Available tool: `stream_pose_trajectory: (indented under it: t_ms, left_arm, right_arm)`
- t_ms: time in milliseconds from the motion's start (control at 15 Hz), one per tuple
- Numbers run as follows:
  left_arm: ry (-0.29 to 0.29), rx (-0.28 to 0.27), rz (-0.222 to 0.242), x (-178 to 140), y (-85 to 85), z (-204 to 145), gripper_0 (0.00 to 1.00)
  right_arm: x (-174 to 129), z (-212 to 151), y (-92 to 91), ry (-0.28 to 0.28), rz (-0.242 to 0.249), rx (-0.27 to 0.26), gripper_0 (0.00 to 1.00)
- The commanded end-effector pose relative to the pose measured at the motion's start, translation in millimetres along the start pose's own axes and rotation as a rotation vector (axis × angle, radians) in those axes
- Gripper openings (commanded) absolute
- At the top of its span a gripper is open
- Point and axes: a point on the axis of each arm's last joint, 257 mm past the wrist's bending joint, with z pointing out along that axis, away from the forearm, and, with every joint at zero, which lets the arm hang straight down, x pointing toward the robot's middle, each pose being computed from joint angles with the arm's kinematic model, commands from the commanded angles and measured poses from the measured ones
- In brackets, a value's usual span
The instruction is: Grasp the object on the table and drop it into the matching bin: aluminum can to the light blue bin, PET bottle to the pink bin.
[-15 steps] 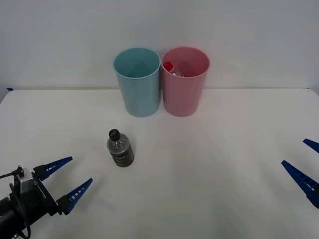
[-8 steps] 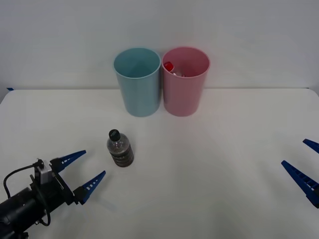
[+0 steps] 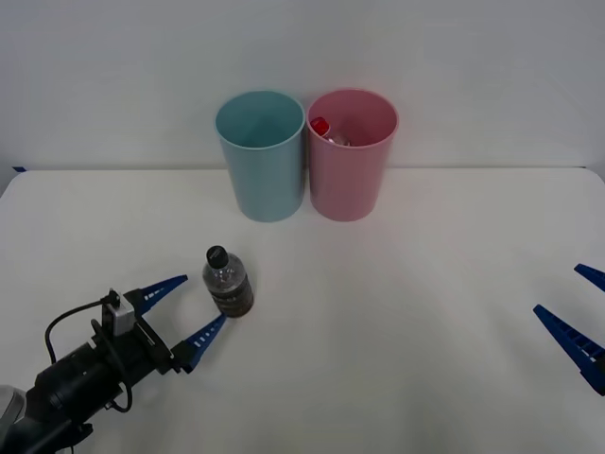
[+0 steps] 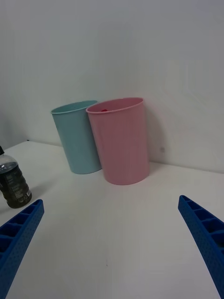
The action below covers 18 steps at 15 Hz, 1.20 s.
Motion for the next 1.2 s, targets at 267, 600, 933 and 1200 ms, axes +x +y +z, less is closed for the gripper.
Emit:
stream_pose_trajectory:
  t_ms: [267, 600, 933, 1200]
  left_arm:
    - [-0.004, -0.002, 0.006, 1, -8.3, 27, 1.0]
    - [-0.001, 0.014, 0.001, 5, -3.5, 51, 1.0]
    - [-0.004, 0.02, 0.006, 3, -6.9, 61, 1.0]
    - [-0.004, 0.023, 0.01, 3, -8.1, 62, 0.35]
  right_arm:
    - [0, 0, 0.0, 0.0, 0.0, 0.0, 1.0]
    - [0, 0, 0.0, 0.0, 0.0, 0.0, 1.0]
    - [0, 0, 0.0, 0.0, 0.0, 0.0, 1.0]
    - [0, 0, 0.0, 0.0, 0.0, 0.0, 1.0]
